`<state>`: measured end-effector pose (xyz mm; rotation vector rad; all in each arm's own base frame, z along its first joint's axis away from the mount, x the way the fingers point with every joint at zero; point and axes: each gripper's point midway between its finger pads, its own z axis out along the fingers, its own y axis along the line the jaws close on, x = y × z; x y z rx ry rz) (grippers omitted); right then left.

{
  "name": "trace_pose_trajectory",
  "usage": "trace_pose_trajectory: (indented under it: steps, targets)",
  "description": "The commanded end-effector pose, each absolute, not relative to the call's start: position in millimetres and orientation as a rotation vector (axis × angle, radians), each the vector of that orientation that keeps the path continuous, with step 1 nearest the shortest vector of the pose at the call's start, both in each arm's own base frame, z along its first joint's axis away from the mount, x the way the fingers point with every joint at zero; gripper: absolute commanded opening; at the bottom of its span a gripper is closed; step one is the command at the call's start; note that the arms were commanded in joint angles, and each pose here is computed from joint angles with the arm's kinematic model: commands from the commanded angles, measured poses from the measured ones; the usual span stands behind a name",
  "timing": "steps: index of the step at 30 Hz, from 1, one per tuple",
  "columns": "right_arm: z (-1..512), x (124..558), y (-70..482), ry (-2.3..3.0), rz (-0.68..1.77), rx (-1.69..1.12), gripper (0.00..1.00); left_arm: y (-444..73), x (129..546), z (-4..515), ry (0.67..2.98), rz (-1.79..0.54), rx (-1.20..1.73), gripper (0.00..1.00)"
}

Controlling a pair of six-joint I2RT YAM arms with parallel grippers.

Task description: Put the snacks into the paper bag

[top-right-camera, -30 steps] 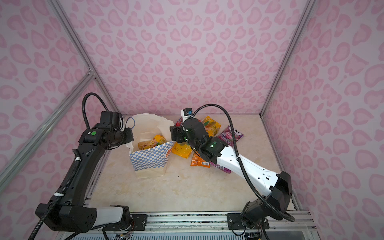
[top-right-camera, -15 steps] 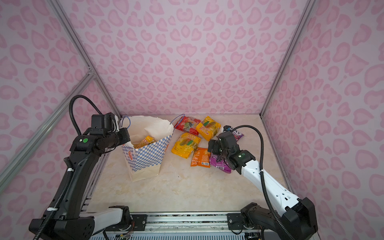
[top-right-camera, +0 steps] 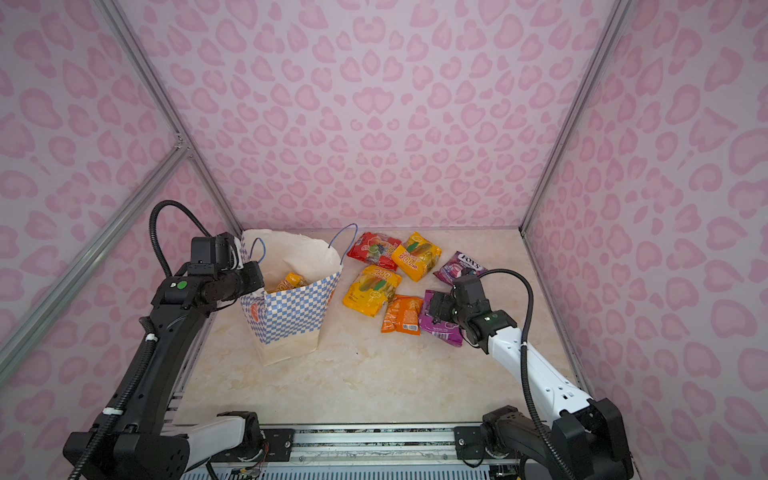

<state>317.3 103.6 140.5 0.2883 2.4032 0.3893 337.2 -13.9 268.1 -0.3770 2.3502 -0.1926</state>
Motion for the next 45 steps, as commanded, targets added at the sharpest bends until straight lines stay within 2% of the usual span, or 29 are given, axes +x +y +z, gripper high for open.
trace_pose_trajectory:
  steps: [1, 11, 20, 26, 30, 34, 38, 45]
  targets:
    - [141, 323, 108, 2.389, 0.423, 0.272, 0.98, -18, 342, 274, 2.318, -0.230, -0.367, 0.03]
    - [112, 326, 80, 2.456, 0.402, 0.437, 0.97, -2, 339, 267, 2.322, -0.190, -0.461, 0.03]
    - [96, 326, 37, 2.442, 0.336, 0.603, 0.97, -14, 334, 291, 2.227, -0.362, -0.436, 0.03]
    - [78, 327, 46, 2.476, 0.453, 0.596, 0.97, -13, 333, 300, 2.179, -0.425, -0.449, 0.03]
    - [70, 332, 61, 2.476, 0.562, 0.563, 0.94, -13, 336, 298, 2.175, -0.472, -0.464, 0.03]
    - [64, 336, 71, 2.467, 0.644, 0.557, 0.85, -6, 336, 295, 2.179, -0.458, -0.492, 0.03]
    - [60, 338, 80, 2.457, 0.712, 0.546, 0.70, -3, 335, 296, 2.170, -0.452, -0.498, 0.03]
    - [48, 338, 97, 2.473, 0.763, 0.535, 0.30, 2, 333, 289, 2.184, -0.425, -0.523, 0.03]
